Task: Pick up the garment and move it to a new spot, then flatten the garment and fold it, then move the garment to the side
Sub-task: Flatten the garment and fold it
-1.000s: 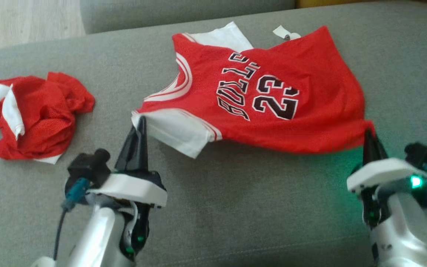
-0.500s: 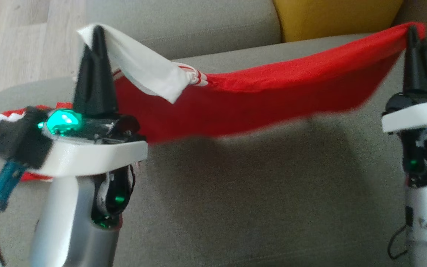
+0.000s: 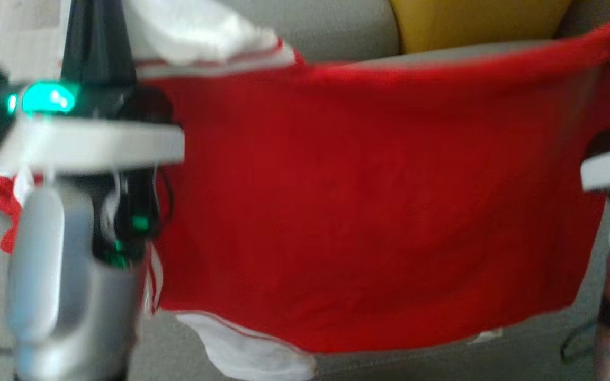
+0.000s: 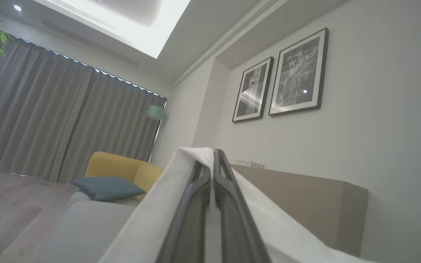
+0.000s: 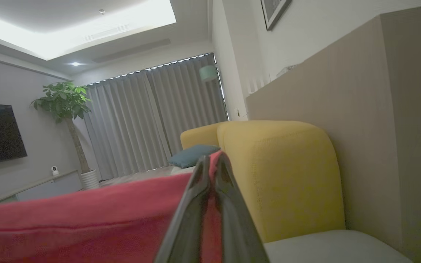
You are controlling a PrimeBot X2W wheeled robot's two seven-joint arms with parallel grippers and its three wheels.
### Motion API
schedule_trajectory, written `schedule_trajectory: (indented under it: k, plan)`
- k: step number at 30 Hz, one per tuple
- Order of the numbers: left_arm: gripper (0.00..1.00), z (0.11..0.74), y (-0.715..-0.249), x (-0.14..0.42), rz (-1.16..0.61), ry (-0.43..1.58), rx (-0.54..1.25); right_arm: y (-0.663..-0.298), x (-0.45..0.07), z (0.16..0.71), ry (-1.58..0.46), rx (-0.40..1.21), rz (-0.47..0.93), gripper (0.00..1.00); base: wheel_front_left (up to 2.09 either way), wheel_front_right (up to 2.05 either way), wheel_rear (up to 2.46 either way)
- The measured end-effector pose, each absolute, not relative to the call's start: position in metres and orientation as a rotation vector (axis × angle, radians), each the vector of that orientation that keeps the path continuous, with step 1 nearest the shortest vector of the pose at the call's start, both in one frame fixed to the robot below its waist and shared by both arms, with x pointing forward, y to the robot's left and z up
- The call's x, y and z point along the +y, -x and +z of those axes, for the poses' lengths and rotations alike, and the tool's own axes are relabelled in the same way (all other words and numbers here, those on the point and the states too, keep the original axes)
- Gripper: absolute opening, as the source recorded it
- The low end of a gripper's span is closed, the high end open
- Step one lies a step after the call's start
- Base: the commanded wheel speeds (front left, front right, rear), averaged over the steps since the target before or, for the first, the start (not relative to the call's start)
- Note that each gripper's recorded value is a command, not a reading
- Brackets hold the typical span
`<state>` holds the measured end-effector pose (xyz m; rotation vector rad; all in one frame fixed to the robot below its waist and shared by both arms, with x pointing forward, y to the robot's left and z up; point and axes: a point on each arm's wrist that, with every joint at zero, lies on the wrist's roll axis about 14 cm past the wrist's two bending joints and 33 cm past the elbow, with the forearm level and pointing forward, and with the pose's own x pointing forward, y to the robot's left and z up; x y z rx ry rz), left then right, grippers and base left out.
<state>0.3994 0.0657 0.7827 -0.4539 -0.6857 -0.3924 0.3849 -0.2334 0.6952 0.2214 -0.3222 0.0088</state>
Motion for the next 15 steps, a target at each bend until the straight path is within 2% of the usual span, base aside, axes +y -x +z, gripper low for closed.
schedule_trajectory:
  k: [5, 9, 15]
  plan:
    - [0.00, 0.778, -0.473, 0.066, -0.374, 0.409, -0.593, -0.444, -0.234, 0.715, -0.210, -0.324, 0.015, 0.00, 0.00, 0.00, 0.00]
    - [0.00, 0.787, -0.533, 0.067, -0.358, 0.358, -0.582, -0.505, -0.226, 0.739, -0.142, -0.351, 0.045, 0.00, 0.00, 0.00, 0.00]
    - [0.00, 0.795, -0.600, 0.072, -0.322, 0.333, -0.623, -0.584, -0.237, 0.749, -0.133, -0.402, 0.012, 0.00, 0.00, 0.00, 0.00]
